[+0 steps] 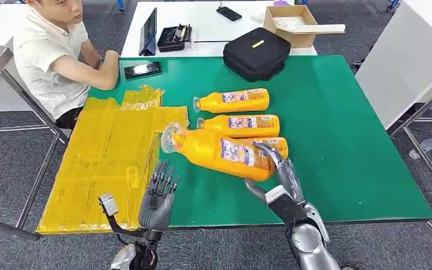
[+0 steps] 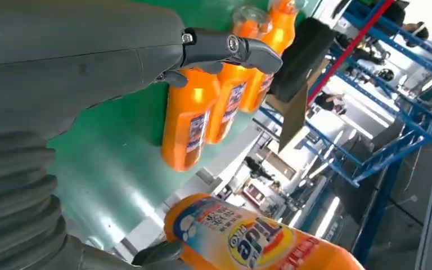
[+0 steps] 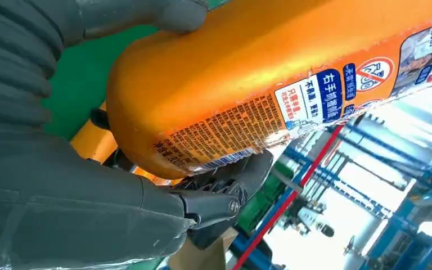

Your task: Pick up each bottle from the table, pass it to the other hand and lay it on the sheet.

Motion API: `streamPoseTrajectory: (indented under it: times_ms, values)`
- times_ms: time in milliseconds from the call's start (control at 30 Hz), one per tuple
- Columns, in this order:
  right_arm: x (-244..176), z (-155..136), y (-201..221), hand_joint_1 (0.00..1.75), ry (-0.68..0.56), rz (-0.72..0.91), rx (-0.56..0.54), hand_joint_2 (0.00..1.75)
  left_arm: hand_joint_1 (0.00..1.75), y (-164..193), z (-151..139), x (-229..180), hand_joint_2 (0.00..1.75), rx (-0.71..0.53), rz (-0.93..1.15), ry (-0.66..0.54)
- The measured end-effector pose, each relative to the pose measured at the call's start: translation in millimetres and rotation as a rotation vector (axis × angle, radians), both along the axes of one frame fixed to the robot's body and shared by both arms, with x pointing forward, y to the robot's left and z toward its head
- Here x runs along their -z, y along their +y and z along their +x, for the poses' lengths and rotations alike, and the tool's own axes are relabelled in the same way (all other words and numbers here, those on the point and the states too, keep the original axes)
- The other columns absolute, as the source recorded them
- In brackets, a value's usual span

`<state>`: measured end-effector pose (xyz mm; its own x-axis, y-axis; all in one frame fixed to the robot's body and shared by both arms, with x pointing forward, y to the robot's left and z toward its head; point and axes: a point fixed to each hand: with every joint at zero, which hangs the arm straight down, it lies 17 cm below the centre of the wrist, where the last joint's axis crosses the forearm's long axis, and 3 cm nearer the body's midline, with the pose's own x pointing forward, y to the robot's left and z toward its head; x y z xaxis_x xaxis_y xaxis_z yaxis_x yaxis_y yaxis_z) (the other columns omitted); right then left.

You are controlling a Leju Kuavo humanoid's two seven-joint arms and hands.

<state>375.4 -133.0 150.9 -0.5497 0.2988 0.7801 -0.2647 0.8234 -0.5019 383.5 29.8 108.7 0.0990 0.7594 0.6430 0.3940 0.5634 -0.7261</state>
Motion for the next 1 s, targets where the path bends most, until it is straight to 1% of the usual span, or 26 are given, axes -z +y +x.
streamPoseTrajectory:
  times_ms: [200, 300, 333, 433, 467, 500, 533, 567, 633, 733, 800, 867, 1000]
  values:
    - [-9, 1, 16, 1.75, -0.009, 0.035, -0.048, 1.75, 0.00, -11, 3, 0, 1.75, 0.035, -0.036, 0.019]
    - [-12, 1, 24, 1.75, -0.012, 0.050, -0.065, 1.75, 0.00, -15, 3, -5, 1.75, 0.037, -0.024, -0.015]
    - [-12, 1, 26, 1.73, -0.009, 0.054, -0.069, 1.75, 0.00, -16, 3, -9, 1.75, 0.034, -0.011, -0.037]
    - [-11, 0, 31, 1.75, 0.002, 0.069, -0.077, 1.75, 0.00, -21, 4, -26, 1.75, 0.033, 0.029, -0.107]
    - [-11, -1, 33, 1.69, 0.005, 0.076, -0.080, 1.75, 0.00, -22, 4, -32, 1.75, 0.034, 0.035, -0.127]
    - [-11, -1, 36, 1.68, 0.010, 0.082, -0.084, 1.75, 0.00, -24, 4, -39, 1.75, 0.037, 0.039, -0.152]
    - [-11, -1, 38, 1.59, 0.017, 0.085, -0.091, 1.75, 0.00, -25, 3, -45, 1.75, 0.041, 0.039, -0.174]
    - [-11, -1, 41, 1.55, 0.024, 0.088, -0.099, 1.75, 0.00, -27, 2, -54, 1.75, 0.047, 0.037, -0.201]
    - [-13, 0, 46, 1.59, 0.033, 0.095, -0.106, 1.75, 0.00, -31, -2, -69, 1.75, 0.046, 0.054, -0.264]
    - [-12, 0, 53, 1.59, 0.044, 0.094, -0.116, 1.75, 0.00, -37, -8, -90, 1.75, 0.035, 0.099, -0.360]
    - [-12, -1, 57, 1.48, 0.051, 0.098, -0.120, 1.75, 0.00, -39, -12, -103, 1.75, 0.026, 0.116, -0.419]
    - [-13, -1, 60, 1.45, 0.050, 0.099, -0.124, 1.75, 0.00, -40, -14, -111, 1.75, 0.018, 0.123, -0.448]
    - [-13, 0, 66, 1.47, 0.061, 0.096, -0.130, 1.75, 0.00, -39, -18, -126, 1.75, -0.007, 0.145, -0.507]
